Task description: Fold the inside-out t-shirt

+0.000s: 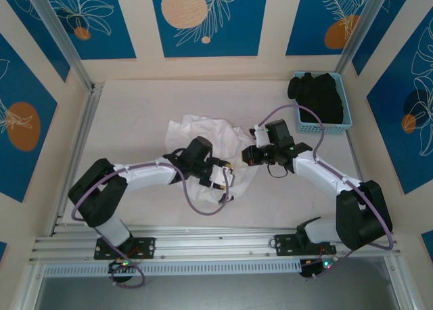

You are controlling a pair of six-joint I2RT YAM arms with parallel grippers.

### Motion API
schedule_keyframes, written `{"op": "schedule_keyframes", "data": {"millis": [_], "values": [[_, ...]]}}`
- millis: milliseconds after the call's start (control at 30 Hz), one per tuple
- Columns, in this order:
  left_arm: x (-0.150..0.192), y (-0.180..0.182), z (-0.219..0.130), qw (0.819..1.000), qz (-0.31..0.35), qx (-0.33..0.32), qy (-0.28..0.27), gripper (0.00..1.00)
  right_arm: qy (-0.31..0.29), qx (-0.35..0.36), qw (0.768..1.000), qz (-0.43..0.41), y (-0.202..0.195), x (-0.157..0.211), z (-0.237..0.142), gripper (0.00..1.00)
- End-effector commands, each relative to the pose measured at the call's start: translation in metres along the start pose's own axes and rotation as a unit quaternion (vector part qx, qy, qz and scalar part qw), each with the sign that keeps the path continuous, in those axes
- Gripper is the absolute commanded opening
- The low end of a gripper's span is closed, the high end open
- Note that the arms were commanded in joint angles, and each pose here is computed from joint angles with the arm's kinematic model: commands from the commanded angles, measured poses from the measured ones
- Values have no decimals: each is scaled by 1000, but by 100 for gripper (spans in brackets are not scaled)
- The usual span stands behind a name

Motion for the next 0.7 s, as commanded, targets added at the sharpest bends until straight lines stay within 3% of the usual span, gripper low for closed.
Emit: {"op": "schedule_keyframes", "data": {"millis": [0, 133, 233, 333, 467, 600, 667], "values": [[0, 2, 7, 1000, 17, 17, 7, 49, 2, -18, 1000, -4, 8, -3, -1, 0], [1, 3, 11, 1000, 16, 17, 10, 39, 2, -18, 1000, -4, 7, -3, -1, 0], [-1, 6, 9, 1000, 4, 2, 5, 23, 2, -18, 1000, -3, 7, -3, -1, 0], [-8, 10, -3, 999, -13, -31, -14, 8, 0, -18, 1000, -4, 9, -4, -2, 0], [-9, 12, -37, 991, -61, -107, -52, 0, -5, -28, 1000, -8, 16, -8, -6, 1], [-3, 11, -83, 962, -138, -227, -63, 0, 1, -79, 996, -28, 43, -11, -3, 7], [4, 9, -111, 926, -194, -318, -59, 0, 25, -114, 992, -55, 66, -8, 4, 14]]}}
Point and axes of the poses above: each hand's point on the last joint's axis, 136 mm out from that joint toward the fingers, its own z axis out along the fingers, its own y axis along the line the jaws close on, x = y × z, the point moved 10 cm from there along -z, back along the fingers, and after that the axes turned 15 degrees about z, right-handed, at the moved point
